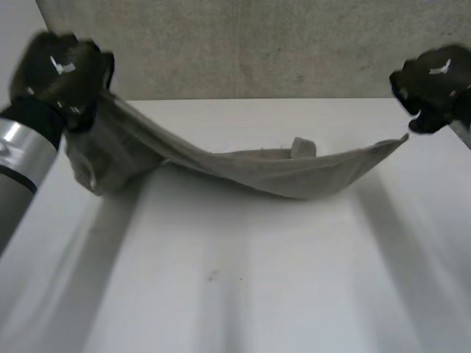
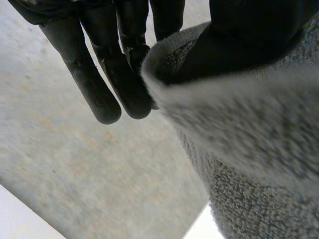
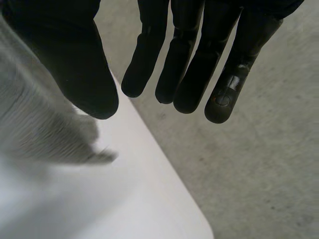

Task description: Fold the laundry

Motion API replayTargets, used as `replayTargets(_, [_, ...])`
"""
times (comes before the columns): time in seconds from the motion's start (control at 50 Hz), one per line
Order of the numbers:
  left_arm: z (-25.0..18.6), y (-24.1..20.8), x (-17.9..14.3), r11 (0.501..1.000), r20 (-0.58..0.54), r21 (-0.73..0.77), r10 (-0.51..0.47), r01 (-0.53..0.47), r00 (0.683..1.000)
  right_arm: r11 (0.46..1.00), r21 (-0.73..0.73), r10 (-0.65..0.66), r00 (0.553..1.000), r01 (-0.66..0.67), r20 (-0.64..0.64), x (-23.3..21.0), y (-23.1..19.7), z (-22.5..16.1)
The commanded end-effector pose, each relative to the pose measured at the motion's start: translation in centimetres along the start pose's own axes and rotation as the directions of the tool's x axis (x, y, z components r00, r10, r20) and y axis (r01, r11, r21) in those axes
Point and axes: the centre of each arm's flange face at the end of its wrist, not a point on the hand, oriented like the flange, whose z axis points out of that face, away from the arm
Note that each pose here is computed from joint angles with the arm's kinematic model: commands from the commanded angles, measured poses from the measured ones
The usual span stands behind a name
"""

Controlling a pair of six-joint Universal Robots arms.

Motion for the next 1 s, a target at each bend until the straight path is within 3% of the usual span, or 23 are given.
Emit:
replayTargets(0.02, [-0.5,-0.1,0.0,0.994,-0.023,-0.048,-0.104,0.103,0.994,0.993,-0.107,0.054,0.992,-0.042,0.11,-1.6,0.3,-1.7])
replayTargets(0.22, [-2.0,7.2,3.5,0.95,-0.091,-0.284,-0.159,0.127,0.983,0.952,-0.28,0.187,0.96,-0.124,0.21,-6.6,7.4,-0.6])
replayTargets(0.28, [-1.8,9.7,3.5,0.925,-0.083,-0.357,-0.172,0.132,0.982,0.935,-0.284,0.274,0.94,-0.21,0.204,-8.7,9.7,-0.9])
replayTargets(0.46, [-1.2,10.2,3.3,0.923,-0.073,-0.36,-0.171,0.134,0.982,0.841,-0.311,0.502,0.852,-0.443,0.145,-10.9,11.7,-1.7])
replayTargets(0.74, [0.4,9.2,2.2,0.943,-0.049,-0.308,-0.149,0.127,0.988,0.884,-0.254,0.456,0.84,-0.391,0.294,-15.2,8.8,-3.8])
replayTargets(0.88, [2.7,10.2,1.9,0.944,-0.038,-0.305,-0.148,0.129,0.988,0.887,-0.226,0.46,0.796,-0.402,0.393,-18.1,6.4,-5.0])
replayTargets(1.0, [3.5,11.1,2.1,0.94,-0.038,-0.314,-0.151,0.132,0.988,0.846,-0.244,0.533,0.751,-0.474,0.39,-20.5,5.2,-4.3])
